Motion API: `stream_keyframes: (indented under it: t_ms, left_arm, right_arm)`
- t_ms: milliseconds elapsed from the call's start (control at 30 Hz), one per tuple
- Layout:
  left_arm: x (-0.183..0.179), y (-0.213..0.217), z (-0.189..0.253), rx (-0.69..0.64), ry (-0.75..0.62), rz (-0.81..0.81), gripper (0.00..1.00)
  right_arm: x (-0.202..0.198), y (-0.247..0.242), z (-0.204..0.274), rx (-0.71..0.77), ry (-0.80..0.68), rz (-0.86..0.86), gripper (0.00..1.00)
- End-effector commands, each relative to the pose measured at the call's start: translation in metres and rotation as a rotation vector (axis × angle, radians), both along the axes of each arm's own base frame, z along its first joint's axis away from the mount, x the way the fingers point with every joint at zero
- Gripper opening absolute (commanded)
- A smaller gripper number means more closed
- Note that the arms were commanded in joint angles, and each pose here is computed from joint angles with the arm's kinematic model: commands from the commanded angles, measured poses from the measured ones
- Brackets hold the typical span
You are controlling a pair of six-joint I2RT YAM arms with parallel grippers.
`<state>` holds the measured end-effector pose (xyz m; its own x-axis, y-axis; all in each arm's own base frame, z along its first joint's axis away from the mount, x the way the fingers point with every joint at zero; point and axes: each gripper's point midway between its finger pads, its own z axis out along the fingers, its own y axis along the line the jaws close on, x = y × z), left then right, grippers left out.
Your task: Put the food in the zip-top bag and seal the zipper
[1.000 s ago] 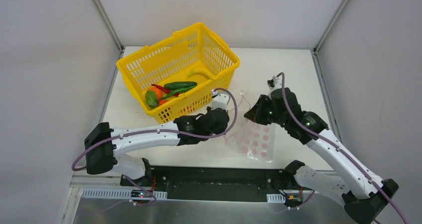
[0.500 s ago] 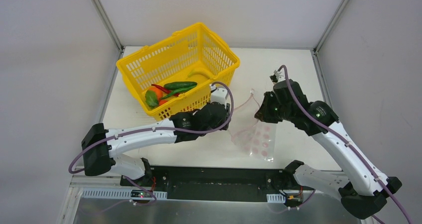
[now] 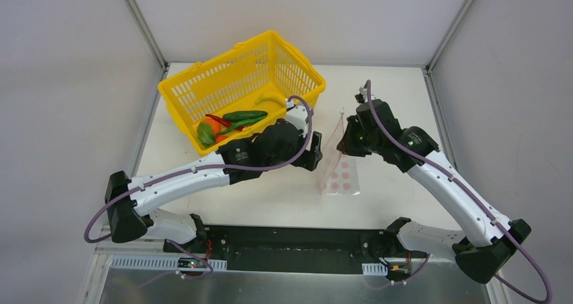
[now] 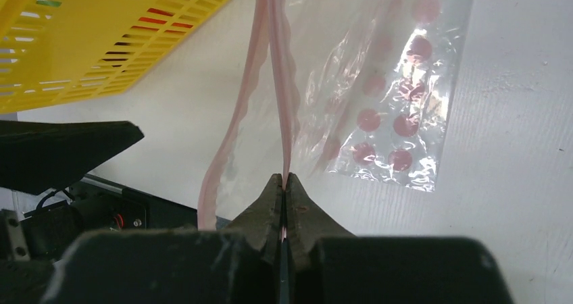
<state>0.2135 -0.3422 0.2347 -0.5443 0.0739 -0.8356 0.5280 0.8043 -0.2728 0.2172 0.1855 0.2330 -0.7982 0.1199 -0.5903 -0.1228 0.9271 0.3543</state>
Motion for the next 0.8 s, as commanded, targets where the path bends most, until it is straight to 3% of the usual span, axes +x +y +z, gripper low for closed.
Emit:
stream_keyframes:
  t_ms: [0,300,567,600,767]
  left_arm:
    - [-0.008,0.006,0.047,-0.034,-0.073,-0.095,0.8]
    - [-0.013,-0.017,0.029,-0.065,0.012,-0.183,0.83]
    - [-0.013,-0.03,0.031,-0.086,0.027,-0.209,0.76]
    - [-0.009,-0.026,0.03,-0.069,0.019,-0.179,0.74]
    - [0.009,-0.011,0.016,0.037,0.007,-0.079,0.41]
  right_arm:
    - [0.009,0.007,0.003,0.022,-0.043,0.019,0.0]
    - [0.007,0.019,0.006,0.087,-0.044,0.064,0.0]
    - [0.002,0.024,0.01,0.12,-0.028,0.1,0.0]
    - [0.001,0.025,0.013,0.128,-0.03,0.108,0.0]
    - [-0.012,0.029,0.029,0.192,-0.051,0.161,0.01]
